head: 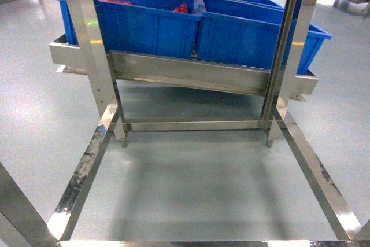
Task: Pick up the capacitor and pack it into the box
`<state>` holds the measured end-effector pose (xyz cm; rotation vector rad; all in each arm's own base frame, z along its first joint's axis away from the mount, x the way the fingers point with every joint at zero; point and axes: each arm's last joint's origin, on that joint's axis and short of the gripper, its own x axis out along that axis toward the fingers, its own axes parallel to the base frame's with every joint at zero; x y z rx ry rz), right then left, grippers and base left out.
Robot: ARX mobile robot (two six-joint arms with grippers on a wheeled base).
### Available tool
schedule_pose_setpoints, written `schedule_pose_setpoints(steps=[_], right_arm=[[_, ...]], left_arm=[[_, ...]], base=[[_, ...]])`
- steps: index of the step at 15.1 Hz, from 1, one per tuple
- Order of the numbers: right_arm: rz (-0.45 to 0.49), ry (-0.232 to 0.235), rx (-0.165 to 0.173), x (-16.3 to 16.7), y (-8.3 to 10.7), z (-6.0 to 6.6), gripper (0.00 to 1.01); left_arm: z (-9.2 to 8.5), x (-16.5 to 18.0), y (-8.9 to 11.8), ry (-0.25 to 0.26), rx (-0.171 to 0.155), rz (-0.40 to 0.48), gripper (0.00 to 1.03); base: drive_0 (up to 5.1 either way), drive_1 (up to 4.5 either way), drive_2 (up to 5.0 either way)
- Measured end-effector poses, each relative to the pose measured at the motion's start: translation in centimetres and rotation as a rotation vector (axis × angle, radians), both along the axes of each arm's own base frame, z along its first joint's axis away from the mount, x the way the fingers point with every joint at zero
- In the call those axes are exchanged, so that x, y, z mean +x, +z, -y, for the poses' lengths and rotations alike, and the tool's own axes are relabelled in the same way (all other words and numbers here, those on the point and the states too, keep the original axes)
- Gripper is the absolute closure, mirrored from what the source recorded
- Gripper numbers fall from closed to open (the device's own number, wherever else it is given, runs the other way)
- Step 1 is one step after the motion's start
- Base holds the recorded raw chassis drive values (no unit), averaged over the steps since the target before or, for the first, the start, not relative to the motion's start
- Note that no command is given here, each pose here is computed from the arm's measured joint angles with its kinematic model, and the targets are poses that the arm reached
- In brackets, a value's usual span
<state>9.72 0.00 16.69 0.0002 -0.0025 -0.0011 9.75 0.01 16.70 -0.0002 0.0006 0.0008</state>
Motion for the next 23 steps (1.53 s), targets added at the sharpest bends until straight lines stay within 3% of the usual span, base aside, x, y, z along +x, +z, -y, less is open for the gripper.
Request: schedule_pose_setpoints(steps=[23], right_arm=[[0.000, 0.000, 0.000, 0.00, 0.00, 0.00, 0.03]], left_arm=[[0.00, 0.00, 0.00, 0.000, 0.000, 0.000, 0.05]], base=[[0.0, 0.00, 0.0]])
